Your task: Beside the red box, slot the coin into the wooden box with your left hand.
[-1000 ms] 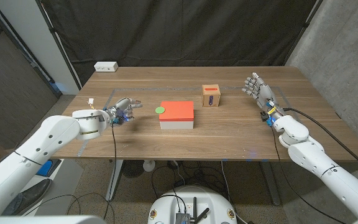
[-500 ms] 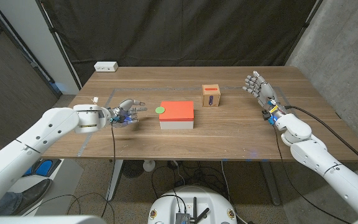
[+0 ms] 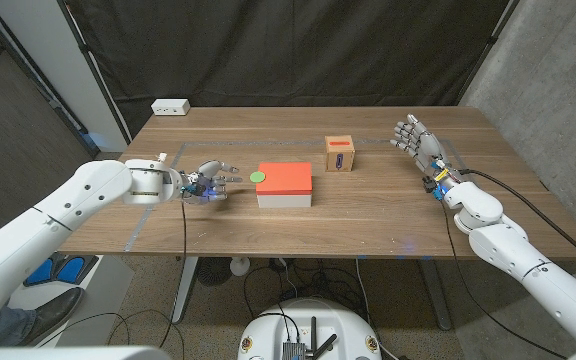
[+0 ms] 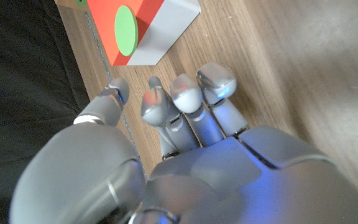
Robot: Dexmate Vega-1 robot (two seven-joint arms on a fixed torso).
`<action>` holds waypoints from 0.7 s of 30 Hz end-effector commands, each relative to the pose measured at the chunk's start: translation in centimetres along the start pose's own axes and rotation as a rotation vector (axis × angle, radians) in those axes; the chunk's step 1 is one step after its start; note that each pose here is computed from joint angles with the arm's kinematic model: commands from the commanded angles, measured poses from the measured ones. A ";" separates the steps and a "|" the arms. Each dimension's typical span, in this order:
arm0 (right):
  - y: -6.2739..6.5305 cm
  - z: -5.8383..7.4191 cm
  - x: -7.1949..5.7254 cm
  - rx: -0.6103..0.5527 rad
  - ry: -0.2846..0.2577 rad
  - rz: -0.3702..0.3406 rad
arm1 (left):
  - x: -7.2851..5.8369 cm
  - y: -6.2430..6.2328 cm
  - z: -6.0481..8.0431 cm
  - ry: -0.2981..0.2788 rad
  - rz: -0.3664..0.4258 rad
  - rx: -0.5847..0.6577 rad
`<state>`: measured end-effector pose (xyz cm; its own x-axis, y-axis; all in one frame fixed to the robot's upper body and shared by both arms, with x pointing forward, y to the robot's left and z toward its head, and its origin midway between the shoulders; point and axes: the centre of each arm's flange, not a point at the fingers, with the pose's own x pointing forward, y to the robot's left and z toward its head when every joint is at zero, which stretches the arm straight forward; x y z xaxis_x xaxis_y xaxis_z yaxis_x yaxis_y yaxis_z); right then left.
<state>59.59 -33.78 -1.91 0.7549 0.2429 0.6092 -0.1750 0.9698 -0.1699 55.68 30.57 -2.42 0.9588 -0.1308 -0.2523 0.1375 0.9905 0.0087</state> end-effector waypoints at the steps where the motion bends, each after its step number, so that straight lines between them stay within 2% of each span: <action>1: -0.4 -0.5 -0.6 0.001 0.021 -0.004 | 0.6 -0.8 0.2 0.027 -0.027 0.035; 10: -0.3 -0.8 -0.7 0.004 0.037 -0.001 | 0.6 -1.1 0.6 0.000 -0.040 0.039; 21: -1.1 -0.7 -1.0 -0.002 0.033 -0.017 | 1.3 -1.9 0.6 0.005 -0.038 0.042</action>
<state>59.58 -34.54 -2.84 0.7765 0.2372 0.5837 -0.1715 0.9710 -0.1664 56.31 29.33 -2.13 0.9512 -0.1642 -0.2614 0.1802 0.9829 0.0387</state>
